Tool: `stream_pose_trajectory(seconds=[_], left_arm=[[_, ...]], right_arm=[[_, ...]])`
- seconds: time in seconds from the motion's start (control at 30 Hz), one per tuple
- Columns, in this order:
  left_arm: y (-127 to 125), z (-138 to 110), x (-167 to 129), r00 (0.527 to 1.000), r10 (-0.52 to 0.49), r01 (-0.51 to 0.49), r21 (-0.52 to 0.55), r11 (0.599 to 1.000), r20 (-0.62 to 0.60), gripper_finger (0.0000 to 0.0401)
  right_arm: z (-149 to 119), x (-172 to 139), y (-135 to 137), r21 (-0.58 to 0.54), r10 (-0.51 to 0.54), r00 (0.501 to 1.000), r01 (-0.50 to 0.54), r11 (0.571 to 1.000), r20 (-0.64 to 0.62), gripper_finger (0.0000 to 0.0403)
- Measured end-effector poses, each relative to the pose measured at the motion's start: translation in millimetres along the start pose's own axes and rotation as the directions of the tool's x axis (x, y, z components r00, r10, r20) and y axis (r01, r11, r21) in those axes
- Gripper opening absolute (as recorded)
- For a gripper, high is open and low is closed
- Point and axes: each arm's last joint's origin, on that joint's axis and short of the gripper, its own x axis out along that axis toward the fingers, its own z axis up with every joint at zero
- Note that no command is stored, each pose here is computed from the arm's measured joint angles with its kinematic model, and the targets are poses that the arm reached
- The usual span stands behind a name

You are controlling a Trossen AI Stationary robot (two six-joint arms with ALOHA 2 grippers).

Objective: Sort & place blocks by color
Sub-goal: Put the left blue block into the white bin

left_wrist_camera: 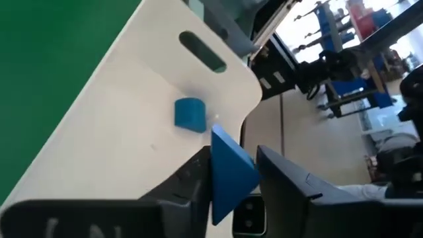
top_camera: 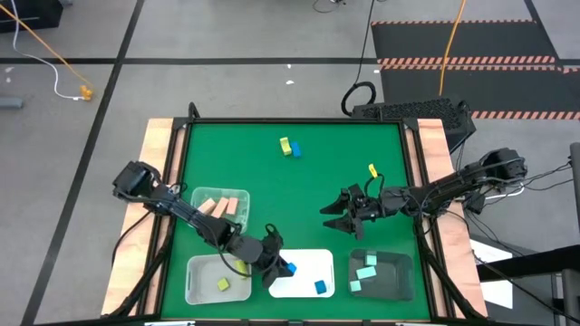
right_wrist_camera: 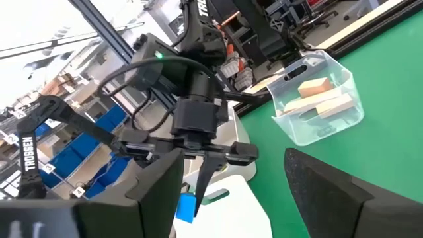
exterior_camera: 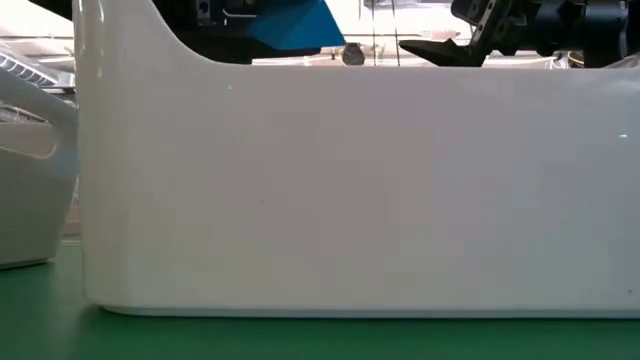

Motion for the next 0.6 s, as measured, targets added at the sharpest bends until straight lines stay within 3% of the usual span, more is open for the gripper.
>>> stream_pose_trajectory(seconds=[0.33, 0.6], left_arm=[[-8.9, 6.7, -0.6, 0.994, -0.094, 0.087, 0.102, 0.991, 0.064, 0.0205], [-12.0, 6.7, -1.0, 0.990, -0.134, 0.122, 0.194, 0.974, 0.051, 0.0236]], right_arm=[[-0.3, 0.0, -0.5, -0.001, -0.004, 1.000, 0.004, 1.000, -0.003, 0.0251], [-0.2, 0.0, -0.5, -0.004, -0.005, 1.000, 0.005, 1.000, -0.003, 0.0251]])
